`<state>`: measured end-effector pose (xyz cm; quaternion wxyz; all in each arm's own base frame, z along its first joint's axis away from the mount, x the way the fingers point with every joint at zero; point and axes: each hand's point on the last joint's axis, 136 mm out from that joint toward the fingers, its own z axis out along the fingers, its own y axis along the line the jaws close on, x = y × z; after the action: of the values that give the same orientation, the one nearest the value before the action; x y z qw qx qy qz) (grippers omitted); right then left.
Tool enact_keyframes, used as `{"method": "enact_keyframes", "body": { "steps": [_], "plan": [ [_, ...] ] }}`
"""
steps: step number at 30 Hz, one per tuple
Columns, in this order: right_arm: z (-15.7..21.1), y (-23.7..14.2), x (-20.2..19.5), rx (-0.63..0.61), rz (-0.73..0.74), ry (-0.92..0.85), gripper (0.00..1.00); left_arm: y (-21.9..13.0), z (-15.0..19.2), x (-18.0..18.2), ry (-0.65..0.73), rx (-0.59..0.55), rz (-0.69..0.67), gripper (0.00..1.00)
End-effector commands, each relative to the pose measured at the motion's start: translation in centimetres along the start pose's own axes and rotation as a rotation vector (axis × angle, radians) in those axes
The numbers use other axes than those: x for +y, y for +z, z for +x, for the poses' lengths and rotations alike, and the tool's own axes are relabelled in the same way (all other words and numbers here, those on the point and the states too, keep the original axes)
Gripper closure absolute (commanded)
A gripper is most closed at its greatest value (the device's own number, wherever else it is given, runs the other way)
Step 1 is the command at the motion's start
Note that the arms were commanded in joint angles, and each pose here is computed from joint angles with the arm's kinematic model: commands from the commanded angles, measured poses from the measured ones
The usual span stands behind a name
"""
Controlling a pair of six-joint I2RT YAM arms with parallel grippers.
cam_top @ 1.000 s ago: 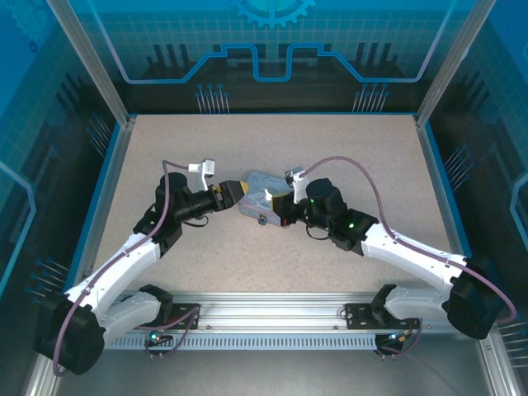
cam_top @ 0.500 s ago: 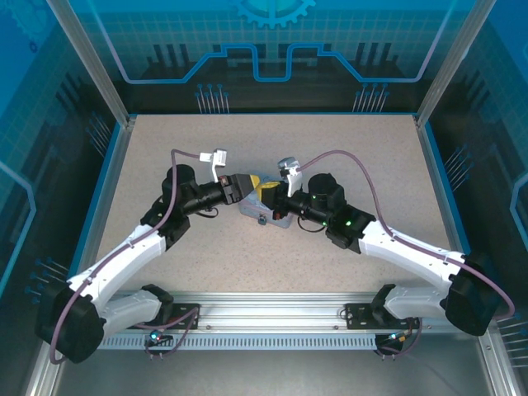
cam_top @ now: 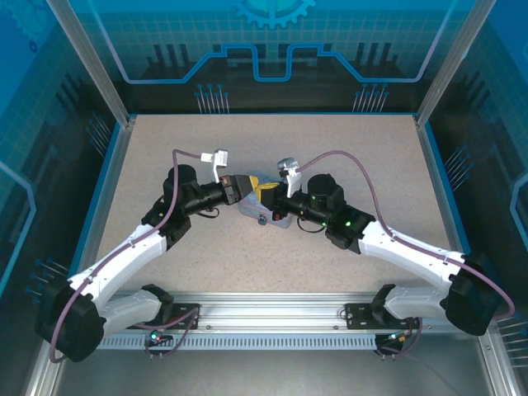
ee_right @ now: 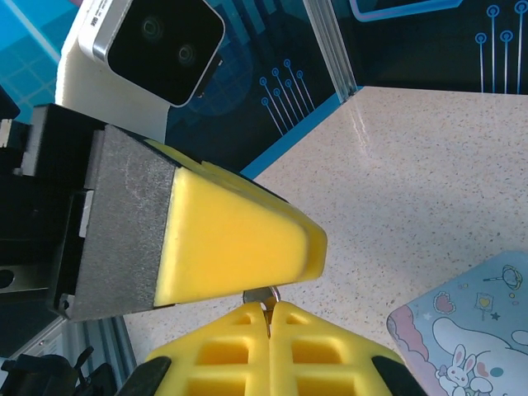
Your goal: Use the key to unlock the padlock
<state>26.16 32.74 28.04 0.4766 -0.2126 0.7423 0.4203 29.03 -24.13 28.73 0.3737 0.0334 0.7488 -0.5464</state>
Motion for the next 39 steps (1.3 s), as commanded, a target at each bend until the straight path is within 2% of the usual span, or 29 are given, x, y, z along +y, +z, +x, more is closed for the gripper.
{"method": "enact_keyframes", "body": {
  "steps": [1, 6, 9, 12, 21, 24, 26, 34, 37, 39],
  "plan": [
    [-0.5, -0.4, 1.1, -0.020, -0.031, -0.002, 1.00, -0.1, -1.3, -1.4, 0.047, -0.036, 0.021, 0.85],
    [0.4, -0.4, 0.6, 0.015, -0.008, 0.002, 1.00, -0.2, -1.3, -1.5, 0.064, -0.039, 0.013, 0.88],
    [0.6, -0.3, 0.5, 0.023, -0.004, 0.002, 1.00, -0.3, -1.4, -1.4, 0.072, -0.042, 0.004, 0.80],
    [0.6, -0.3, 0.5, 0.021, -0.005, 0.007, 1.00, -0.4, -1.4, -1.5, 0.073, -0.040, 0.007, 0.79],
    [0.2, -0.3, 0.5, 0.007, 0.001, 0.012, 1.00, -0.2, -1.1, -1.2, 0.071, -0.029, 0.008, 0.87],
    [0.1, -0.4, 0.5, -0.002, 0.000, 0.017, 1.00, -0.2, -1.0, -1.4, 0.077, -0.024, 0.015, 0.94],
    [0.0, -0.6, 0.4, 0.006, -0.006, 0.015, 0.95, -0.2, -1.1, -1.7, 0.092, -0.021, 0.023, 0.99],
    [-2.5, -5.1, 0.9, -0.058, -0.274, 0.082, 0.46, -0.9, -2.5, -5.0, 0.260, -0.030, 0.081, 1.00],
    [-4.1, -7.3, 0.7, -0.132, -0.338, 0.090, 0.33, -1.1, -3.2, -6.9, 0.323, -0.030, 0.134, 1.00],
    [-5.2, -8.4, 1.0, -0.173, -0.378, 0.077, 0.28, -1.1, -3.7, -8.2, 0.357, -0.028, 0.170, 1.00]
  ]
}}
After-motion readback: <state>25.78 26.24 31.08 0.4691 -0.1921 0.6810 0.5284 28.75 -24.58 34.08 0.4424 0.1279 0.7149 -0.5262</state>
